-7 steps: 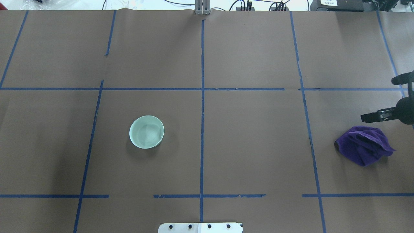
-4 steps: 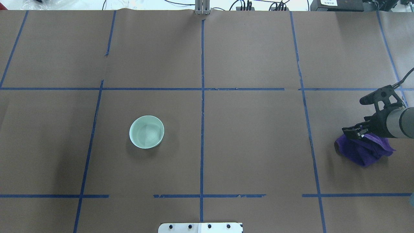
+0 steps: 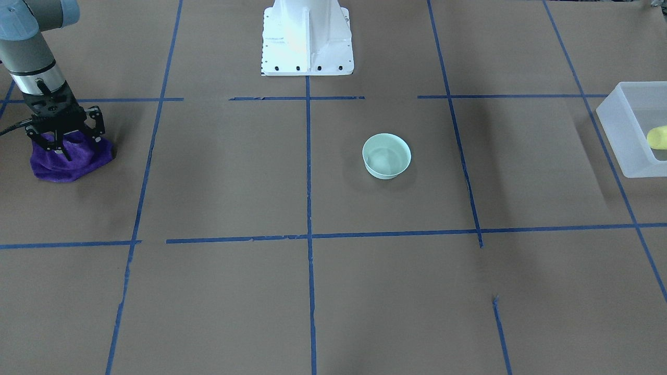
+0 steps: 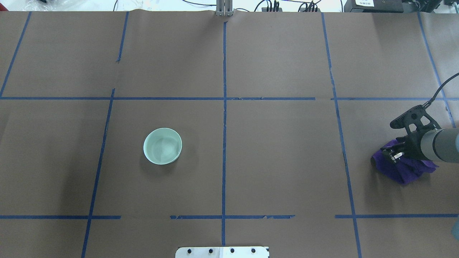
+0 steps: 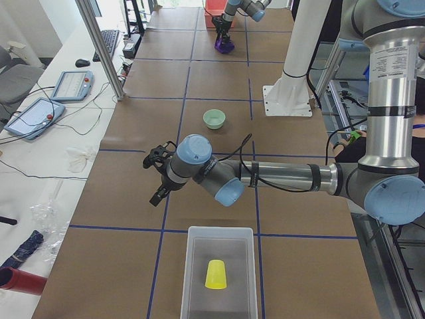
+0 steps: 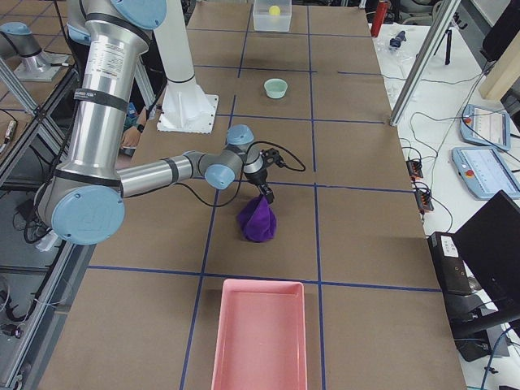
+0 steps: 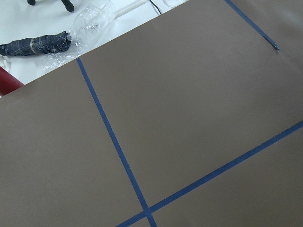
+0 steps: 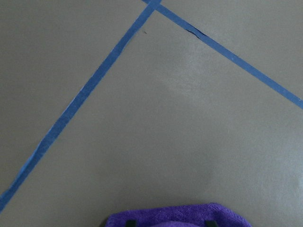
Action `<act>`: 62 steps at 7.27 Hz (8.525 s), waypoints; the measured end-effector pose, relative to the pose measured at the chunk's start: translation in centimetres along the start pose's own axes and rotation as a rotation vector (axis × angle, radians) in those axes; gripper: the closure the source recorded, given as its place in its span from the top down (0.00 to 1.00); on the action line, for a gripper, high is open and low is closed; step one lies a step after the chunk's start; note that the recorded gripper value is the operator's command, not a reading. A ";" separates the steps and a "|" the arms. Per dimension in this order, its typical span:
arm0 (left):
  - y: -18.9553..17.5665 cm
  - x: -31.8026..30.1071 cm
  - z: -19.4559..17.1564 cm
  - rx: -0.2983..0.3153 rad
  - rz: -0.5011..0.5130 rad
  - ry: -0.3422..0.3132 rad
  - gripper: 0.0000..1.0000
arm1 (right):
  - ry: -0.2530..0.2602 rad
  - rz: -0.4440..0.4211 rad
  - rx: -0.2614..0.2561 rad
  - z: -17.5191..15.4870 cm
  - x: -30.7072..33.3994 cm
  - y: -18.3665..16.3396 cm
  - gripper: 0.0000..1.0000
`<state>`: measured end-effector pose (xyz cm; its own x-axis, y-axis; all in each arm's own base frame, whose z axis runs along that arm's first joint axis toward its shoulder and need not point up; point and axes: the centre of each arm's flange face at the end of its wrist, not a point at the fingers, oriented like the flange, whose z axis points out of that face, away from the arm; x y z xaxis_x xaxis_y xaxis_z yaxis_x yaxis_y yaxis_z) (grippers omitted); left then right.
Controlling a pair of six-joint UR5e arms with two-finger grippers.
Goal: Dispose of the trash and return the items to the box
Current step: 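Lower the right gripper onto the purple cloth and grasp it, then lift the purple cloth with the right gripper and drop it into the pink box, then reach the left gripper to the pale green bowl and grasp its rim, then carry the green bowl with the left gripper and place it in the clear box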
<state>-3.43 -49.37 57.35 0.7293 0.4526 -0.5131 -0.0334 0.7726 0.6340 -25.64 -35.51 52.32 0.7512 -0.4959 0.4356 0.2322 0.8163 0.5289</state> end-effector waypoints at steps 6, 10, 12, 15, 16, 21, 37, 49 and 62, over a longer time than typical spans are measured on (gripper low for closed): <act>-0.3 0.1 -0.1 0.005 -0.006 0.000 1.00 | -0.019 0.079 -0.053 -8.6 8.6 -2.3 0.00; -1.7 2.3 0.8 0.003 -0.046 0.028 1.00 | -0.075 0.150 -0.105 -22.1 27.2 0.9 0.00; -2.5 3.2 1.2 0.004 -0.055 0.038 1.00 | -0.070 0.200 -0.137 -27.7 36.9 1.1 0.00; -3.3 4.8 1.6 0.005 -0.064 0.056 1.00 | -0.074 0.243 -0.215 -29.4 45.9 4.5 0.00; -3.5 5.4 1.7 0.004 -0.066 0.064 1.00 | -0.089 0.266 -0.234 -27.8 46.1 7.5 0.08; -6.3 8.4 2.9 0.006 -0.104 0.099 1.00 | -0.096 0.279 -0.249 -21.9 43.5 12.5 0.99; -6.5 53.5 16.4 -0.207 -0.753 0.109 0.00 | -0.086 0.373 -0.195 -18.8 41.2 9.6 1.00; 0.6 14.6 0.5 -0.097 -0.165 -0.094 0.00 | -0.117 0.369 -0.166 -18.3 40.6 10.4 1.00; 22.8 -5.9 0.9 -0.115 -0.033 -0.158 0.24 | -0.102 0.347 -0.141 -18.5 40.7 10.0 1.00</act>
<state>-7.93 -34.84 75.31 0.8292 0.3578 -0.4293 -0.0792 0.8356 0.5436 18.67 -42.02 61.88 0.7368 -0.2040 0.6447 0.0631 0.9700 0.2348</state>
